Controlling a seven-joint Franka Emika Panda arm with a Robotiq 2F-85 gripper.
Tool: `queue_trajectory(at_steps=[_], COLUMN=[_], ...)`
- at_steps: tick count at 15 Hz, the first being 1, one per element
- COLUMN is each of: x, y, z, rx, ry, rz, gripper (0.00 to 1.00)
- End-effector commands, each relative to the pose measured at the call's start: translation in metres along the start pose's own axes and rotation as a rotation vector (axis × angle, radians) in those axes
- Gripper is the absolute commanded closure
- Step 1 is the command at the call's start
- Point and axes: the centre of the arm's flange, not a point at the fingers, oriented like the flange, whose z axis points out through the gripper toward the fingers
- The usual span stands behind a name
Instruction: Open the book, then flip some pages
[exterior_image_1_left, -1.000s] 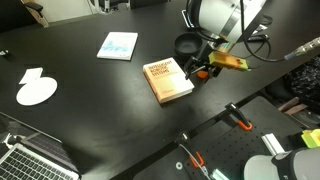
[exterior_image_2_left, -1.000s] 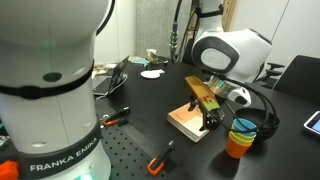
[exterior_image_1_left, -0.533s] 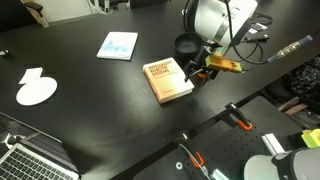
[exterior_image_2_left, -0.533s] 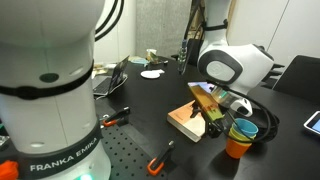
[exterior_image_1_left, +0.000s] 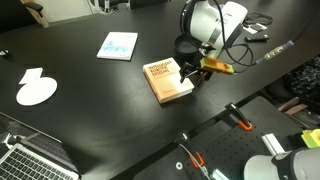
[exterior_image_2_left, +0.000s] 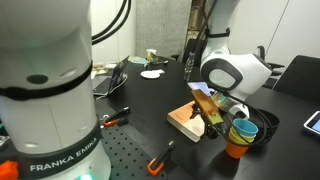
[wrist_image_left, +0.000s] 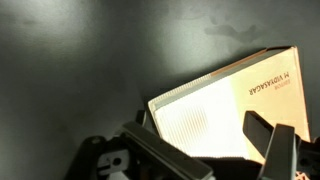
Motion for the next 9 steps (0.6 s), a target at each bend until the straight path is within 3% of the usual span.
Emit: queue_trajectory(at_steps=[1,9], x=[0.0177,0.0252], y=[0.0034,0.0021], z=[0.0043,0.0070], rx=[0.027,0.041], ry=[0.006,0.003], rz=[-0.014,-0.033], gripper=[0.00,0.00])
